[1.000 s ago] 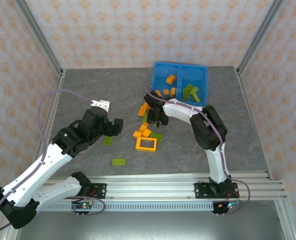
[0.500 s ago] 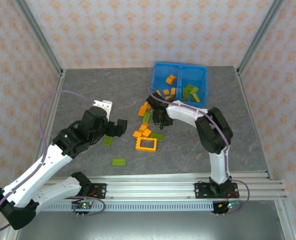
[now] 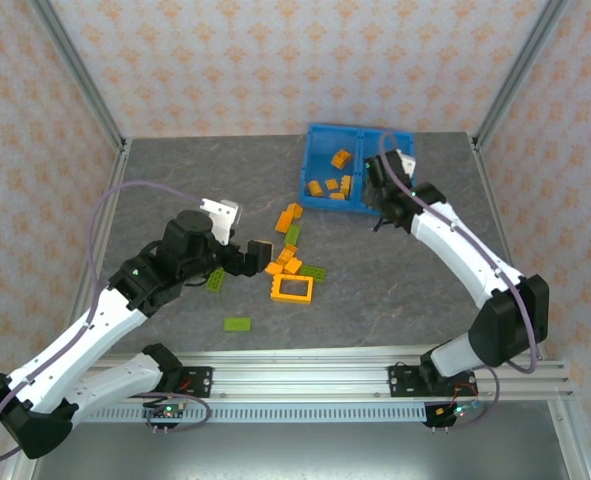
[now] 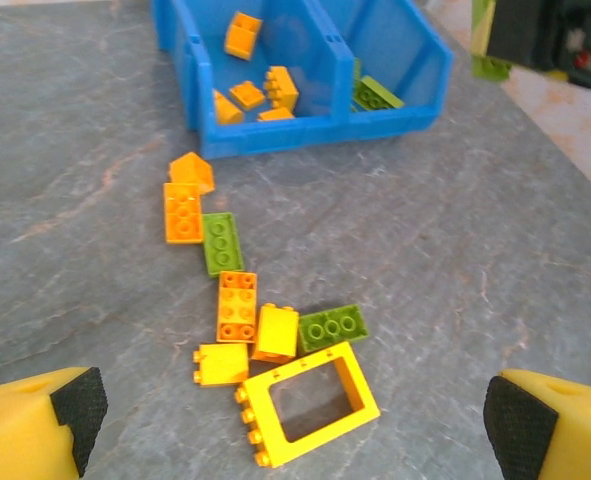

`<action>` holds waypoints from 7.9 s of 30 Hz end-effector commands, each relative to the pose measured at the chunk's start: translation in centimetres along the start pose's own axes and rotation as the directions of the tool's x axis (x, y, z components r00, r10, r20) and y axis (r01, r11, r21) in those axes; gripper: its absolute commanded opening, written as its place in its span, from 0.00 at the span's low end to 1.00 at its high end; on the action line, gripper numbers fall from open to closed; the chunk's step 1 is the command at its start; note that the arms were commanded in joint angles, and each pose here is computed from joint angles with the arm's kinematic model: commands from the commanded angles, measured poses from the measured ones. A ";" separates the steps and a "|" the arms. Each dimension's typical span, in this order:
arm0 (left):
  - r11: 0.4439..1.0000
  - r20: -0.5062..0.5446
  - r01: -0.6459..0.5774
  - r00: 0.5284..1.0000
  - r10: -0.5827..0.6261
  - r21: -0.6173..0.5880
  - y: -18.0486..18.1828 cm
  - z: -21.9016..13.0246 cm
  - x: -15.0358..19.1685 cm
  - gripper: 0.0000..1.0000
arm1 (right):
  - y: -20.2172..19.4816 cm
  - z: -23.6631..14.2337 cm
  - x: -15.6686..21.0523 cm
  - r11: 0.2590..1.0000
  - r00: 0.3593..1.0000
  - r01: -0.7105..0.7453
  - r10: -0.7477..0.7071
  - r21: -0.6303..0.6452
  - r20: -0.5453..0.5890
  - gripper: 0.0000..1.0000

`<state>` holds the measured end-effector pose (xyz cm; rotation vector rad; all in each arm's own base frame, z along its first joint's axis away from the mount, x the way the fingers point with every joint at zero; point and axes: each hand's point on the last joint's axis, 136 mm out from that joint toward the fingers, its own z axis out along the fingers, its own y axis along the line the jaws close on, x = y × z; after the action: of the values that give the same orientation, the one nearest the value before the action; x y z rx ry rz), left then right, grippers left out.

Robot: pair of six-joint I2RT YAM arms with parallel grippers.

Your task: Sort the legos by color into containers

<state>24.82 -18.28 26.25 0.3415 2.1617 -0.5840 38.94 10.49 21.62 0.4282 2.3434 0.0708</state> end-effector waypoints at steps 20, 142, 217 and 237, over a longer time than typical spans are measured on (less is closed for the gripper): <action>0.996 -0.046 0.052 0.997 -0.056 -0.073 1.2 -0.1 1.1 1.00 | -0.3 18.5 -4.4 0.990 0.978 0.047 -0.018 0.131 -0.210 0.50; 0.959 0.181 -0.093 0.973 0.144 -0.267 -5.8 7.9 -19.6 0.81 | -1.5 -9.9 10.7 0.926 0.959 0.051 -0.150 -0.373 -0.242 0.88; 0.991 0.019 0.130 0.991 -0.130 -0.029 1.7 -0.9 -0.1 1.00 | 9.4 15.5 -5.1 0.992 0.993 0.062 -0.049 0.114 -0.106 0.06; 0.976 -0.032 0.161 0.985 -0.168 -0.145 3.6 1.6 0.7 1.00 | 11.8 9.3 -9.8 0.998 0.999 -0.002 0.000 -0.055 -0.037 0.42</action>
<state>26.67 -16.23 24.04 0.1200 2.2553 -0.5566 56.57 18.09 15.98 0.4261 2.4740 0.0705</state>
